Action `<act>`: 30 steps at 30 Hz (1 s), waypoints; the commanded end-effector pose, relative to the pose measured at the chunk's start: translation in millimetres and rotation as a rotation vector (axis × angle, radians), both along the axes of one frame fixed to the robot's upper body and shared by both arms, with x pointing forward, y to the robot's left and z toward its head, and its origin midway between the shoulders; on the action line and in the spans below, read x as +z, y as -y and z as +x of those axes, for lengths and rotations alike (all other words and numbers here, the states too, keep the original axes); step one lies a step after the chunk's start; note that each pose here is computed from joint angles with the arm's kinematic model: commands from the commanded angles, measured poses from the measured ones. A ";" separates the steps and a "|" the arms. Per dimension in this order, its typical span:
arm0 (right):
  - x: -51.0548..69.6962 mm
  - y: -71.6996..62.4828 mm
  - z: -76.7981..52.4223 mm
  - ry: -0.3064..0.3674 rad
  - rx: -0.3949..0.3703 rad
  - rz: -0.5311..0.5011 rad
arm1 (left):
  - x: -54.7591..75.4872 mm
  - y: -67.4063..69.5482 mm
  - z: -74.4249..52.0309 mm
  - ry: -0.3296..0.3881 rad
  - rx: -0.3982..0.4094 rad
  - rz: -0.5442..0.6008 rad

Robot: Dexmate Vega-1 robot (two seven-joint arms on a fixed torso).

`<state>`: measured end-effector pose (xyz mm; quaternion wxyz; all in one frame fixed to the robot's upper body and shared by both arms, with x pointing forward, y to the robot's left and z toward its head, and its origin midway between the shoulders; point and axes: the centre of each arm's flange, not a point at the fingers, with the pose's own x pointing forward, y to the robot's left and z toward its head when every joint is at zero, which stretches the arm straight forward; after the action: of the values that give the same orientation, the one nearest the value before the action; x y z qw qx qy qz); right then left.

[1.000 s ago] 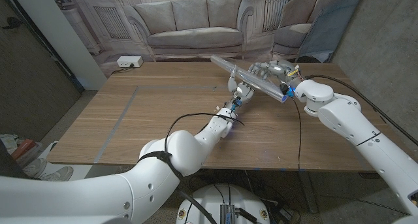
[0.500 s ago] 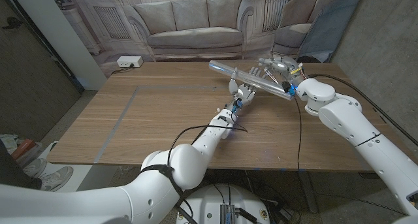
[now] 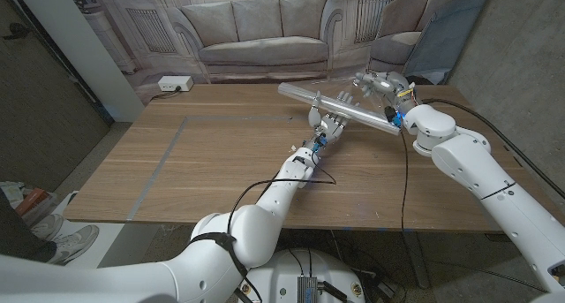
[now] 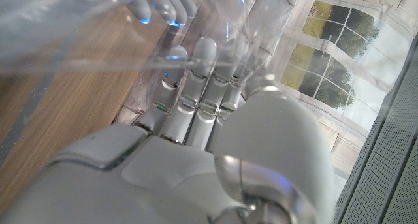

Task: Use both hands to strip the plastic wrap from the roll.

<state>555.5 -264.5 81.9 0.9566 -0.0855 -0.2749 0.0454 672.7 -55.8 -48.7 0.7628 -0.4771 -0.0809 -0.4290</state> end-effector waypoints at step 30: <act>25.6 8.8 1.6 0.045 -0.076 0.064 | 0.0 -10.4 -0.7 0.075 0.032 0.075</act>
<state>557.2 -272.0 103.7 0.9536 -0.0696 -0.2930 0.0068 672.9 -45.0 -48.4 0.7817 -0.4415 -0.0953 -0.4301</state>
